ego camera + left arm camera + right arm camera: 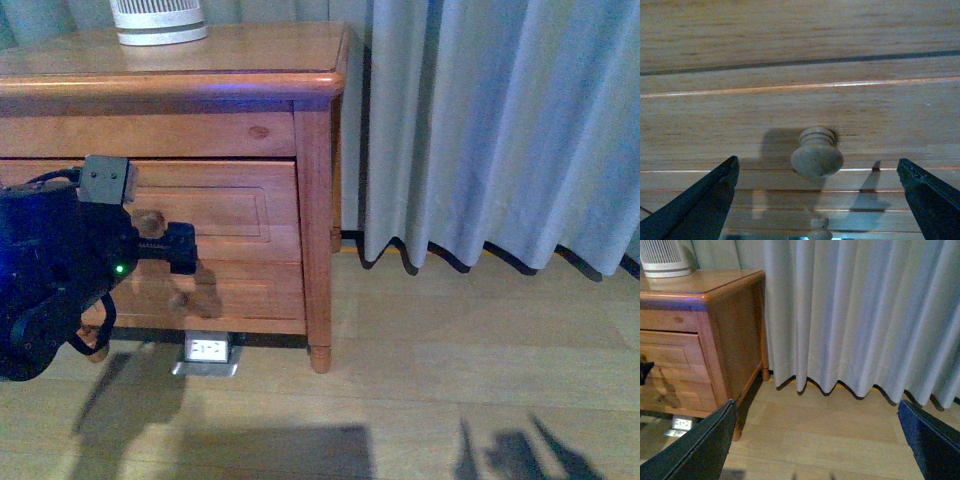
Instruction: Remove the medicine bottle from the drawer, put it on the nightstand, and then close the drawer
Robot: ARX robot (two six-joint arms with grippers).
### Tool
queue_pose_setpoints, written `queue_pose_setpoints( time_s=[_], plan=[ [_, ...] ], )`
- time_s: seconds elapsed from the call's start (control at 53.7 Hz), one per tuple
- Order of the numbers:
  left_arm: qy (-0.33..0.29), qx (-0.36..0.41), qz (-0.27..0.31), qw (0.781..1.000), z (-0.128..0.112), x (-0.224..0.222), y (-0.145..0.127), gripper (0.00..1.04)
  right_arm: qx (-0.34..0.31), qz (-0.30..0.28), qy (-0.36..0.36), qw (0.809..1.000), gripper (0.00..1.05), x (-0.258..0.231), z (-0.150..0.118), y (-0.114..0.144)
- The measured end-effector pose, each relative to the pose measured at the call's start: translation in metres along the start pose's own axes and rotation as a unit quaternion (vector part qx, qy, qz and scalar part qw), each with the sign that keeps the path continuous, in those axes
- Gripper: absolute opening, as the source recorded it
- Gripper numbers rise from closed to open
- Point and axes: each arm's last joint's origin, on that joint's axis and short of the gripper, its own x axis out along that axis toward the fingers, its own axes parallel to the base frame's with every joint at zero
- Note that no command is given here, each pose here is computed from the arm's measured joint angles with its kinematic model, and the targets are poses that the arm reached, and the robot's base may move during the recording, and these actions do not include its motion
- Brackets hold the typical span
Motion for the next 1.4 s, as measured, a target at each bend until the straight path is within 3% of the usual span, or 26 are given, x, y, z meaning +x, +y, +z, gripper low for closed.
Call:
queue_pose_setpoints(
  time_s=[0.037,0.075,0.28,0.41,0.932,1.398],
  plan=[
    [-0.001,0.001,0.000,1.000,0.001,0.001,0.000,0.98,0.000,0.000,0.000,1.000,0.98,0.000,0.000,0.000],
    [-0.002,0.002,0.000,1.000,0.003,0.002,0.000,0.91,0.000,0.000,0.000,1.000,0.98,0.000,0.000,0.000],
    [-0.006,0.004,0.000,1.000,0.006,0.005,0.000,0.43,0.000,0.000,0.000,1.000,0.98,0.000,0.000,0.000],
    [-0.005,0.004,0.000,1.000,0.006,0.005,-0.001,0.27,0.000,0.000,0.000,1.000,0.98,0.000,0.000,0.000],
    [-0.011,0.000,0.006,1.000,0.002,-0.005,-0.002,0.25,0.000,0.000,0.000,1.000,0.98,0.000,0.000,0.000],
    [0.034,0.006,0.039,0.999,-0.016,-0.103,-0.024,0.25,0.000,0.000,0.000,1.000,0.98,0.000,0.000,0.000]
  ],
)
